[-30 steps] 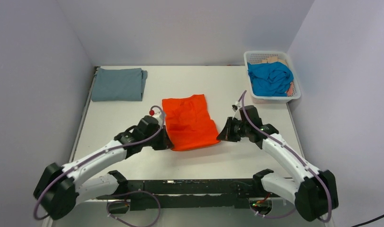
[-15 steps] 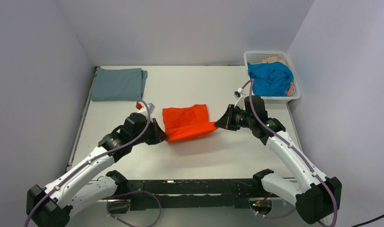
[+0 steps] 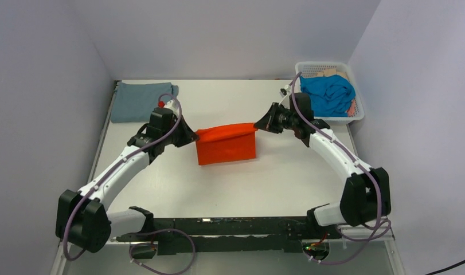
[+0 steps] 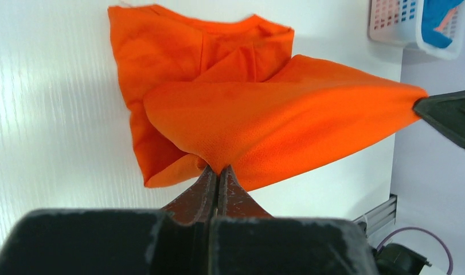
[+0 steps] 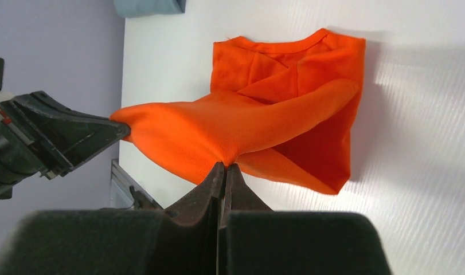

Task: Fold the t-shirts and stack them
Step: Fold the long partially folded tshirt into a neat square

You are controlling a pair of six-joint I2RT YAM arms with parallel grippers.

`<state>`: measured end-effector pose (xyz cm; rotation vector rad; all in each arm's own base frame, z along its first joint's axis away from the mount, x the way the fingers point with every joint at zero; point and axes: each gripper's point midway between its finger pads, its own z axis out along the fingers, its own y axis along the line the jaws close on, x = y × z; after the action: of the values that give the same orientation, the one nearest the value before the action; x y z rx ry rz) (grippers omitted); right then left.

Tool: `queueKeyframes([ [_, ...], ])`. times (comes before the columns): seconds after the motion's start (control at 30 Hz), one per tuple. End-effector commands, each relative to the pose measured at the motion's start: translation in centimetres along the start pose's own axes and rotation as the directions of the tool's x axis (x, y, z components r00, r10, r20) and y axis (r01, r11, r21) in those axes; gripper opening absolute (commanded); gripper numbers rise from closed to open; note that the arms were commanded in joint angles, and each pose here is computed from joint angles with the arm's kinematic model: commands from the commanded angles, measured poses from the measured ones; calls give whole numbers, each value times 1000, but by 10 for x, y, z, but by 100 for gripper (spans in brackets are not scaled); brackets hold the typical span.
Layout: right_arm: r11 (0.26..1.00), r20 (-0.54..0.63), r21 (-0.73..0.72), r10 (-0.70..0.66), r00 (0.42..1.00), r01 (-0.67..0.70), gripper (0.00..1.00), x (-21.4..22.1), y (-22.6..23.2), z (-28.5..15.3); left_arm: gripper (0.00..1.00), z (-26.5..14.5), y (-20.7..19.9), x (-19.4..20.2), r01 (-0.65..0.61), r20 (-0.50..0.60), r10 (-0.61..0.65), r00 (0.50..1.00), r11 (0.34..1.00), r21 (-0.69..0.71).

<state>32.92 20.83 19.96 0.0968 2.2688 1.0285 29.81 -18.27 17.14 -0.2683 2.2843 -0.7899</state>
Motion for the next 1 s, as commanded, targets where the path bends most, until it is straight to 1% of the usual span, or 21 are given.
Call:
queueKeyframes([
  [0.0, 998, 45, -54, 13, 999, -10, 0, -32, 4, 15, 0, 14, -6, -38, -35, 59, 34, 998, 999, 10],
  [0.17, 998, 30, -40, 55, 998, -54, 0, -43, -17, 36, 0, 42, 13, -43, -10, 3, 10, 1000, 999, -53],
  [0.27, 995, 25, -32, 90, 996, -90, 0, -52, -34, 51, 0, 55, 26, -49, 12, 2, -12, 1000, 996, -88],
  [0.4, 989, -10, -67, 131, 991, -131, 0, -55, -48, 74, 0, 75, 32, -55, 23, -12, -24, 1000, 997, -74],
  [0.47, 987, -6, -92, 130, 991, -130, 0, -60, -52, 84, 0, 86, 35, -59, 35, -28, -37, 999, 997, -62],
  [0.57, 988, 1, -84, 132, 991, -132, 0, -68, -63, 97, 0, 102, 39, -65, 56, -39, -58, 998, 997, -48],
  [0.6, 988, 6, -78, 135, 991, -134, 0, -71, -68, 101, 2, 106, 41, -68, 60, -38, -62, 997, 997, -49],
  [0.63, 988, 8, -70, 135, 991, -134, 0, -74, -72, 106, 9, 111, 44, -69, 69, -45, -71, 996, 996, -54],
  [0.7, 991, 12, -50, 128, 992, -127, 14, -81, -79, 114, 29, 118, 46, -72, 75, -50, -77, 996, 996, -54],
  [0.73, 992, 21, -29, 121, 992, -121, 17, -86, -85, 119, 36, 121, 46, -75, 76, -48, -79, 996, 996, -49],
  [0.77, 995, 39, -5, 97, 995, -97, 25, -94, -89, 123, 47, 124, 45, -80, 73, -37, -74, 997, 997, -39],
  [0.83, 996, 58, 56, 63, 996, -67, 54, -107, -99, 129, 72, 127, 42, -95, 58, -1, -58, 998, 998, -27],
  [0.9, 996, 75, 82, 19, 997, -25, 80, -120, -98, 129, 94, 125, 36, -106, 44, -3, -44, 999, 999, -18],
  [0.93, 996, 74, 91, -3, 997, -4, 96, -121, -96, 127, 99, 122, 31, -112, 34, 3, -34, 999, 999, -9],
  [0.97, 994, 72, 109, -29, 997, 21, 99, -119, -95, 123, 99, 118, 24, -113, 21, 4, -21, 1000, 1000, 14],
])
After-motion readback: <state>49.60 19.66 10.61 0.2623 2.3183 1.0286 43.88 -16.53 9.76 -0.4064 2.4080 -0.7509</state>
